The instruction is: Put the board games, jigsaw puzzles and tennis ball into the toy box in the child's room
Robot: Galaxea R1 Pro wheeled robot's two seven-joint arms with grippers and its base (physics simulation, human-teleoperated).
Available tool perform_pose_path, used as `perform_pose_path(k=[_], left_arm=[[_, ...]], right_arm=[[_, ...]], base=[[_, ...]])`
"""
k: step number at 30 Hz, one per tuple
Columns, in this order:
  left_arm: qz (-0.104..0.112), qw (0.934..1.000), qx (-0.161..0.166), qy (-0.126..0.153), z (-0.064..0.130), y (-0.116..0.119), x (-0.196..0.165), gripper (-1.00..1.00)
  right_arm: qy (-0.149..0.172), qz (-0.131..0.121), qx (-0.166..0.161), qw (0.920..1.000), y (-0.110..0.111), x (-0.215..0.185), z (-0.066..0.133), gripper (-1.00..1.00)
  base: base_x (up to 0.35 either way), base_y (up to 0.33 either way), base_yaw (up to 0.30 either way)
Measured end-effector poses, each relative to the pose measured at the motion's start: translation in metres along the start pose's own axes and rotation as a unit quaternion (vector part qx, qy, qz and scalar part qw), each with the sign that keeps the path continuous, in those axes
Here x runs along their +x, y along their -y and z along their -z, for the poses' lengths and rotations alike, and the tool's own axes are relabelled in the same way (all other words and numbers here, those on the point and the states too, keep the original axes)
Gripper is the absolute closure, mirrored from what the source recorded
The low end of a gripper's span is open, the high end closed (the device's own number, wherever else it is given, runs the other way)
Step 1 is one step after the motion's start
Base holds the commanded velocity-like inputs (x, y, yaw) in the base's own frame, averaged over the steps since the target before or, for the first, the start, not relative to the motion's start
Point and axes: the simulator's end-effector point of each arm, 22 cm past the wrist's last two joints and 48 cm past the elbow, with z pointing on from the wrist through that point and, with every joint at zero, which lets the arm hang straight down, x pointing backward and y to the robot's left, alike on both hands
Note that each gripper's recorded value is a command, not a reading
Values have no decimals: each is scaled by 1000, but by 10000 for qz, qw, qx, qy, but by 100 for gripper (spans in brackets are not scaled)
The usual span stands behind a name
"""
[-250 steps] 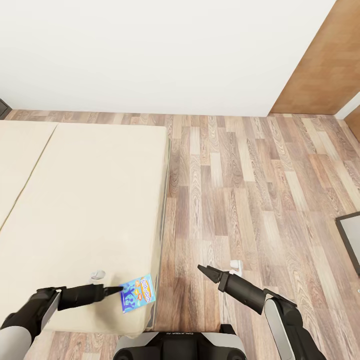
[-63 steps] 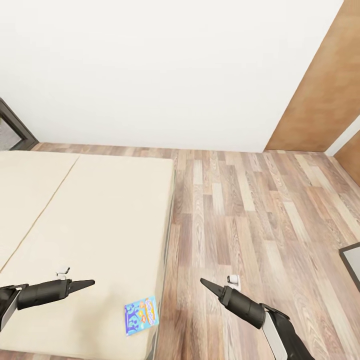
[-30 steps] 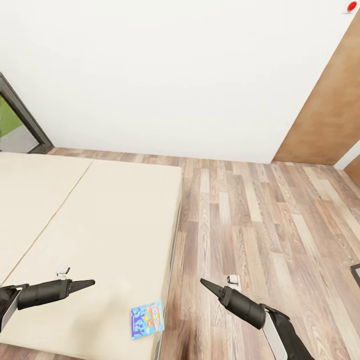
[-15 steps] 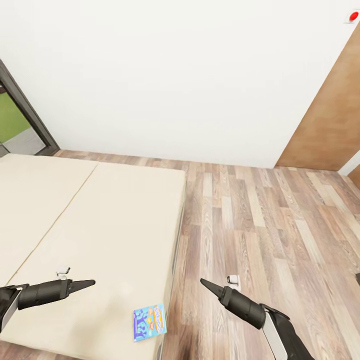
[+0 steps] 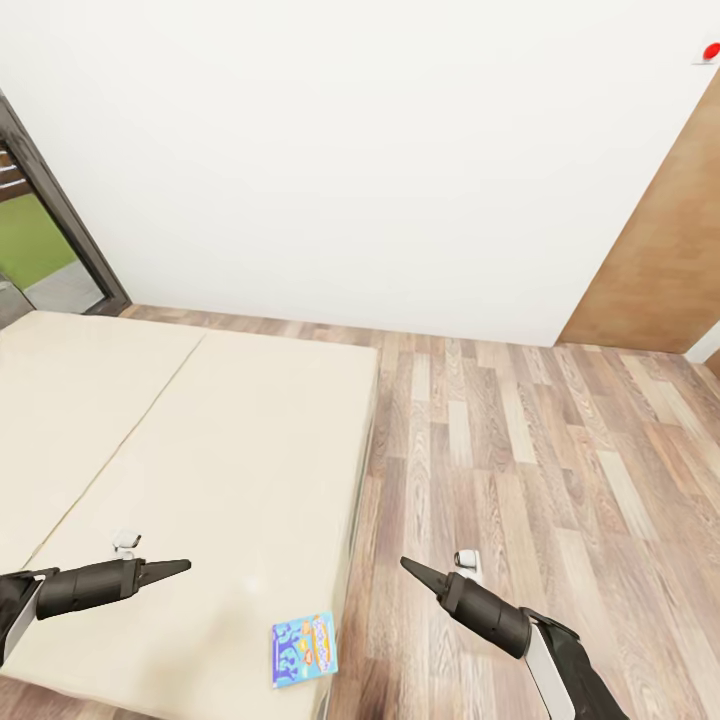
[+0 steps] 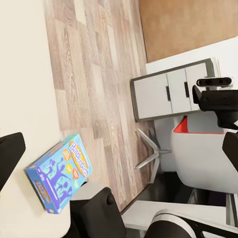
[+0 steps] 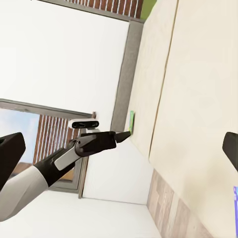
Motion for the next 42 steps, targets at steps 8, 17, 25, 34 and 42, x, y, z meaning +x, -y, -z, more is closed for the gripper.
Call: perform_pose_path(k=[8,17,25,34,42], left_arm=[[-61,10000,12,31,2,5,-4,-100],[-83,10000,10,41,3,6,-5,-100],[-82,10000,9,41,3,6,-5,-100],[-86,10000,9,43,3,6,-6,-100],[-121,9999,18,62,4,9,-8,-100]], right_arm=[[9,58,-32,10000,-5,-3,-1,-100],[10,71,-88,9999,-9,-4,0,-100],[578,85,126,9982,2,-37,27,-100],[899,115,110,9958,2,-54,42,-100],[949,176,48,9953,-4,-58,43,-100]], base=[[0,0,72],[0,0,21],[0,0,1],[0,0,0],[0,0,4]])
